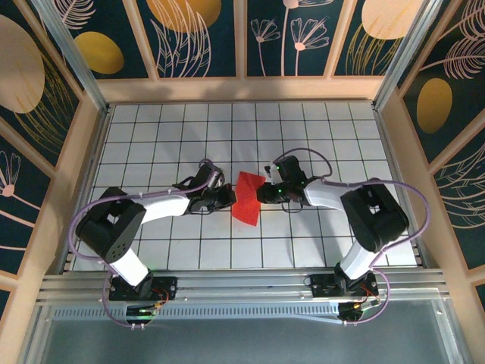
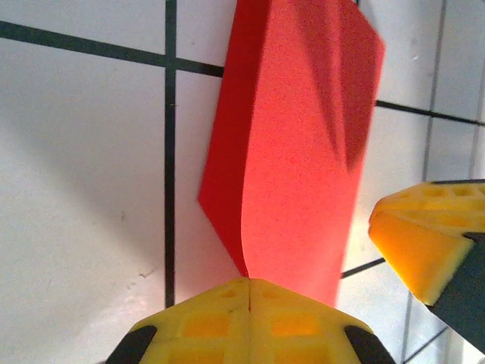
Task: Fold a paper plane with a square sheet of paper (fold left side to right side)
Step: Third fold the triangle at the center of the table.
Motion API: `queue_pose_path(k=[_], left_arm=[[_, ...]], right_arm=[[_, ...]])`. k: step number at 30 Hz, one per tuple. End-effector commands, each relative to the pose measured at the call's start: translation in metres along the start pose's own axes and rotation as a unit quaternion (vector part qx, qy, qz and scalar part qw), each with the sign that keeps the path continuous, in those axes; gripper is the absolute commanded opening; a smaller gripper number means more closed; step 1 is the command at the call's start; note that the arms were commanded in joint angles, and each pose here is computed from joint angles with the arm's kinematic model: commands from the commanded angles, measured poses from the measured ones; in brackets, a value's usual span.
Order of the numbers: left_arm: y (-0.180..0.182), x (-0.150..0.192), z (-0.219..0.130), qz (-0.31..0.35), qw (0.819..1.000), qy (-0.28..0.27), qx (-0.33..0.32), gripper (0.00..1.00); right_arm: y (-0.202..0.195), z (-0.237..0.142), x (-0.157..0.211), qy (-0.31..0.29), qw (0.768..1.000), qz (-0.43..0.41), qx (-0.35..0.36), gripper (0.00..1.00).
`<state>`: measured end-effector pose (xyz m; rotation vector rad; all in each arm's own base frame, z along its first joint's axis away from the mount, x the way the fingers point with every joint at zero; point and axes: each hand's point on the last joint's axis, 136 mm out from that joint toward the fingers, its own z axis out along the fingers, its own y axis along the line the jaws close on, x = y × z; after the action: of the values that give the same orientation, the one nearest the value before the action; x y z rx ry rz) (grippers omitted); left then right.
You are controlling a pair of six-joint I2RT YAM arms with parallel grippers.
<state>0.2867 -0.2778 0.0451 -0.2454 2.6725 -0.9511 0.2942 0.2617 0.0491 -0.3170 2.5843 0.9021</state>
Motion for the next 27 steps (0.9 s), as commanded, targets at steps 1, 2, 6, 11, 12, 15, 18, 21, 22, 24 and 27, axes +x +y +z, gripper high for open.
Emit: queue_pose_path(k=[1,2,6,11,12,15,18,21,22,24,27], left_arm=[[-0.006,0.002,-0.008,-0.050,0.999,-0.005,0.020,0.01],[-0.008,0.002,-0.010,-0.062,0.998,-0.006,0.026,0.01],[-0.015,0.005,-0.015,-0.114,0.992,-0.008,0.055,0.00],[-0.014,0.004,-0.021,-0.153,0.987,-0.022,0.051,0.00],[-0.013,0.003,-0.022,-0.161,0.985,-0.029,0.047,0.00],[-0.015,0.005,-0.025,-0.183,0.981,-0.035,0.056,0.00],[-0.016,0.008,-0.027,-0.198,0.978,-0.039,0.060,0.00],[-0.017,0.010,-0.027,-0.206,0.976,-0.044,0.060,0.00],[-0.018,0.010,-0.027,-0.206,0.976,-0.044,0.060,0.00],[-0.019,0.012,-0.026,-0.207,0.976,-0.042,0.061,0.00],[-0.022,0.014,-0.024,-0.204,0.976,-0.039,0.062,0.00]], right_arm=[[0.002,-0.029,-0.017,-0.057,0.997,-0.053,0.027,0.28],[0.003,-0.037,-0.018,-0.071,0.995,-0.067,0.032,0.31],[0.014,-0.064,-0.013,-0.129,0.981,-0.138,0.045,0.44],[0.046,-0.070,0.020,-0.168,0.945,-0.273,0.060,0.57],[0.053,-0.068,0.029,-0.175,0.935,-0.302,0.061,0.59],[0.067,-0.061,0.047,-0.188,0.907,-0.369,0.081,0.65],[0.072,-0.052,0.053,-0.187,0.894,-0.393,0.107,0.66],[0.077,-0.042,0.056,-0.187,0.881,-0.414,0.132,0.66],[0.079,-0.038,0.057,-0.185,0.878,-0.420,0.136,0.65],[0.082,-0.031,0.057,-0.187,0.870,-0.431,0.151,0.65],[0.087,-0.022,0.056,-0.189,0.864,-0.440,0.158,0.63]])
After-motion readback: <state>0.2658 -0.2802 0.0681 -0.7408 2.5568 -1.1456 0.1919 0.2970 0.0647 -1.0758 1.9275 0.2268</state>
